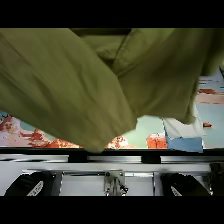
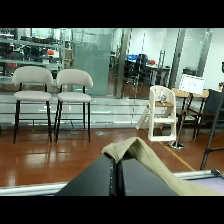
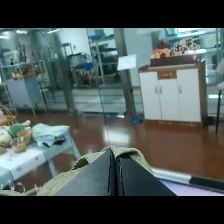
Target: Fold the shirts.
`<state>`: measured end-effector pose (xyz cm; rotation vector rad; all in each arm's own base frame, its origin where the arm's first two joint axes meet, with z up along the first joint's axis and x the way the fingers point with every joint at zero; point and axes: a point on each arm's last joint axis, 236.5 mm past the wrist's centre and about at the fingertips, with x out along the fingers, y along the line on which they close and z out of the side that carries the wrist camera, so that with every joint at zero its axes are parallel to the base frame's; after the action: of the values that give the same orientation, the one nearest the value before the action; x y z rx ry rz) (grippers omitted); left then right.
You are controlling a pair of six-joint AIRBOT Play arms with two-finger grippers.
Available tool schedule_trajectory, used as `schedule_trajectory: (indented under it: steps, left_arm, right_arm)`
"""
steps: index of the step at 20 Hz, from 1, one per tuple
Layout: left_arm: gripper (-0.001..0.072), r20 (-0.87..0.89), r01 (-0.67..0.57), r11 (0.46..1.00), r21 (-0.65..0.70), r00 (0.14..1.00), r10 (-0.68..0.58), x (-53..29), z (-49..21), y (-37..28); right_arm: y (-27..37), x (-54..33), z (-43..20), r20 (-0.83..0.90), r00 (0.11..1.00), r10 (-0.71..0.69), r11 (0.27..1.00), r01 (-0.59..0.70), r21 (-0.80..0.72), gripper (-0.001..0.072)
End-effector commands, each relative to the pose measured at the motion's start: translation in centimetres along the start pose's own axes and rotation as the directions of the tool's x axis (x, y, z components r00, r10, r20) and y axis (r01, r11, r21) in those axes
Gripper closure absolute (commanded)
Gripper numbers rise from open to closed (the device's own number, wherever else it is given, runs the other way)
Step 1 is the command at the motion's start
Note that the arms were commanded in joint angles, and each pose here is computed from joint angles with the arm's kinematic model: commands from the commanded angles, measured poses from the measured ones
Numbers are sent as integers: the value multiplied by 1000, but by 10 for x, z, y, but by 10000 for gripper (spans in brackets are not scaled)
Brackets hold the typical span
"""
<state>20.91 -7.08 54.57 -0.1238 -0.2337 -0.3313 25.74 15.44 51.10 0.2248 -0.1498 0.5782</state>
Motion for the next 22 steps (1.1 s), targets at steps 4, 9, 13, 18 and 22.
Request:
schedule_trajectory:
  steps: [4, 9, 13, 18, 22]
  left_arm:
    - [671, -489, -39, 999, -23, 872, 22, 34, -172, 18]
    - [671, -808, -105, 994, -40, 589, 30, 12, -371, 39]
    - [671, -885, -245, 968, -47, 460, 74, -15, -471, 68]
    - [-9, -887, -516, 846, -135, 444, 129, -10, -482, 115]
    - [-13, -906, -413, 909, -58, 404, 126, -15, -453, 122]
  right_arm:
    - [-23, -16, -185, -686, 725, -56, 997, 77, 1, 637]
    - [-32, -31, -373, -937, 346, 45, 983, 153, 104, 637]
    - [-39, -35, -472, -971, 218, 103, 955, 250, 158, 636]
    - [-28, -16, -514, -960, 199, 199, 907, 333, 257, 550]
    - [-47, -21, -489, -969, 188, 161, 927, 309, 214, 199]
